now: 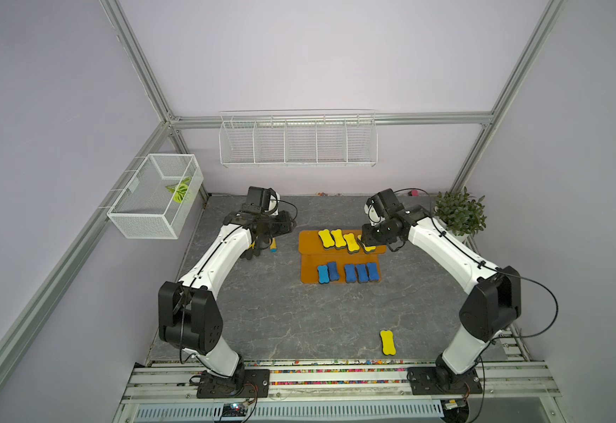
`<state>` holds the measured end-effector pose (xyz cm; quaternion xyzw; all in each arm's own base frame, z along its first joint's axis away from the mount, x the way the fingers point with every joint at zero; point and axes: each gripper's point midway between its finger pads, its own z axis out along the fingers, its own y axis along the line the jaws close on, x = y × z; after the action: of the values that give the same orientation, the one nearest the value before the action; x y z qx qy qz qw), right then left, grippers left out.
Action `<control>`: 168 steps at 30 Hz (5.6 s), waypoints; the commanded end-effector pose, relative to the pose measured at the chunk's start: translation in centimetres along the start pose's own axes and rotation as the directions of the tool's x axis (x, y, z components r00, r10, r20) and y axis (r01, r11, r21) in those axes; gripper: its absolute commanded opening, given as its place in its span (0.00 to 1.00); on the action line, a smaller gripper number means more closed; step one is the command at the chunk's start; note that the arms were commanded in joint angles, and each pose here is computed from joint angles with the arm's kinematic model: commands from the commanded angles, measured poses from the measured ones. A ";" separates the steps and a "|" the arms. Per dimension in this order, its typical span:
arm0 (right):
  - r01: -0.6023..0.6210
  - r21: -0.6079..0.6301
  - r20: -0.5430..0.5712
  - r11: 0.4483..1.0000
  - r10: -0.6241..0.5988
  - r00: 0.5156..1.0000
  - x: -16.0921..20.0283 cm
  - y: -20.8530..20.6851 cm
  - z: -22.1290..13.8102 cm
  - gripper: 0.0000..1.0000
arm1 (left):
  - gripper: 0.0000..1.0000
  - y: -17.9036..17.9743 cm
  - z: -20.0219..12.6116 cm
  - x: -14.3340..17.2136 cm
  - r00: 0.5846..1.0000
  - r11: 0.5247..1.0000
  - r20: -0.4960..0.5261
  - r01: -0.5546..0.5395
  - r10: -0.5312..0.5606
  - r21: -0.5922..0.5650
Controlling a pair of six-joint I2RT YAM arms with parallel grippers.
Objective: Remove the whiteboard erasers from the shelf
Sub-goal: Pick up the whiteboard eraser from the shelf, then place the whiteboard eraser at the center of the board, then pick up the whiteboard eraser from the shelf.
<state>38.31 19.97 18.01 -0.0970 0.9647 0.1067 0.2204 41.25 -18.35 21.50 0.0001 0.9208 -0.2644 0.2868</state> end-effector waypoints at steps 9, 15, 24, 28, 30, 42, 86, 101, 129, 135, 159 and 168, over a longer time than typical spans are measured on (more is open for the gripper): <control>-0.063 -0.002 -0.047 0.998 0.063 0.997 2.6 -1.8 1.2 0.26 | 0.45 0.0 -0.8 -0.3 1.000 1.000 0.025 -0.012 0.012 0.000; -0.090 -0.030 -0.031 0.995 0.090 0.995 2.7 -2.1 1.0 0.15 | 0.44 0.0 -0.8 -0.3 1.000 1.000 0.025 -0.010 0.010 0.002; -0.131 -0.063 -0.019 0.989 0.130 0.991 2.8 -2.5 1.0 0.00 | 0.44 0.1 -0.9 -0.3 1.000 1.000 0.028 -0.008 0.008 -0.002; -0.152 -0.077 -0.002 0.985 0.152 0.988 2.6 -2.8 0.6 0.00 | 0.44 0.0 -1.0 -0.2 1.000 1.000 0.027 -0.005 0.005 0.002; -0.161 -0.084 0.012 0.983 0.163 0.987 2.3 -2.8 0.2 0.00 | 0.44 -0.1 -1.0 -0.2 1.000 1.000 0.026 -0.007 0.007 0.008; -0.199 -0.115 0.117 0.973 0.212 0.970 0.9 -2.5 -3.3 0.00 | 0.44 -0.3 -1.5 0.1 0.999 1.000 0.034 -0.007 0.007 0.017; -0.294 -0.032 -0.082 0.955 0.291 0.953 26.1 4.4 -0.5 0.00 | 0.45 -3.0 -3.5 1.7 0.997 0.994 0.039 -0.074 0.071 0.082; -0.296 0.045 -0.150 0.954 0.299 0.942 29.6 3.7 0.9 0.00 | 0.45 -2.9 -2.8 2.1 0.997 0.993 0.019 -0.071 0.070 0.091; -0.281 0.112 -0.195 0.953 0.299 0.934 31.8 2.5 0.6 0.08 | 0.45 -2.9 -2.6 2.1 0.998 0.993 0.019 -0.069 0.067 0.094; -0.262 0.120 -0.187 0.957 0.281 0.941 31.3 2.5 0.0 0.16 | 0.45 -3.0 -2.7 2.2 0.998 0.993 0.019 -0.067 0.065 0.097; -0.072 -0.078 0.002 0.994 0.072 0.997 13.1 4.1 -4.9 0.30 | 0.42 -6.2 -0.4 4.2 0.995 0.984 -0.082 -0.036 0.051 0.176; -0.037 -0.181 0.036 0.983 0.044 0.998 3.5 2.9 -4.9 0.32 | 0.40 -6.5 0.3 3.8 0.993 0.985 -0.105 -0.037 0.056 0.171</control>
<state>31.59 20.39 20.79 -0.0426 0.9534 0.1785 0.2394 36.78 -24.31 20.89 0.0540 0.9144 -0.3291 0.2293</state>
